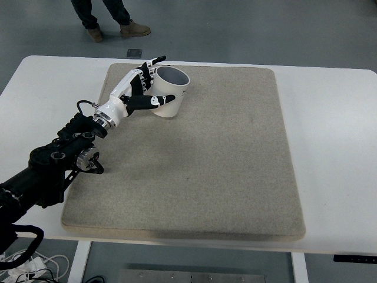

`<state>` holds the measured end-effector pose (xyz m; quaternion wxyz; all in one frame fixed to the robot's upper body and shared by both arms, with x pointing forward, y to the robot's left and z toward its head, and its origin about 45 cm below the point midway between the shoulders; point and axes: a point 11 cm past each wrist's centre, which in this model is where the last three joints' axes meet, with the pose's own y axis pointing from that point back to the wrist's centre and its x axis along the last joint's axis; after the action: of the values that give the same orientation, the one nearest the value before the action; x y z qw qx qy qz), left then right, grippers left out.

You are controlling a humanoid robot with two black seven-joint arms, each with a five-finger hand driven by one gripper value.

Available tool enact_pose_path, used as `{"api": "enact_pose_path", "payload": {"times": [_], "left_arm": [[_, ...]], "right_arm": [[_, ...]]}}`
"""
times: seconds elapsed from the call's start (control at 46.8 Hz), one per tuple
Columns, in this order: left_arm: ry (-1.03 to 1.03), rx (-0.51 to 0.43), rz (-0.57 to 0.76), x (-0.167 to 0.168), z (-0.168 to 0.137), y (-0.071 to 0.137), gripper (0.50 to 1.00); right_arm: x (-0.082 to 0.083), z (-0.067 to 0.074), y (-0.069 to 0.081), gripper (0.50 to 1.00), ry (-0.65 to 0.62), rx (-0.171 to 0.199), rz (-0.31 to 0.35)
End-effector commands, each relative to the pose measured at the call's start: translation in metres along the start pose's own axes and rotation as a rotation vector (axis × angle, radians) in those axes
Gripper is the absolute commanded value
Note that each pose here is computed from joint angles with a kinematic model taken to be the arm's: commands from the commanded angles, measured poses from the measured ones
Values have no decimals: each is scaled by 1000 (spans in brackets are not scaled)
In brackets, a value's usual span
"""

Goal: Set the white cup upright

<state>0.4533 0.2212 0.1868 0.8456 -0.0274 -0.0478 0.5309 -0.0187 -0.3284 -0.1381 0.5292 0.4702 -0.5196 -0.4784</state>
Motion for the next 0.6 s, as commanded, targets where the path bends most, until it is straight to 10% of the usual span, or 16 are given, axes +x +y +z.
{"api": "enact_pose_path", "payload": {"times": [0.0, 0.577], "left_arm": [[0, 0, 0, 0, 0, 0, 992], [31, -49, -21, -1, 18, -7, 994]], "right_arm": [[0, 0, 0, 952, 0, 0, 0], [0, 0, 0, 952, 0, 0, 0]]}}
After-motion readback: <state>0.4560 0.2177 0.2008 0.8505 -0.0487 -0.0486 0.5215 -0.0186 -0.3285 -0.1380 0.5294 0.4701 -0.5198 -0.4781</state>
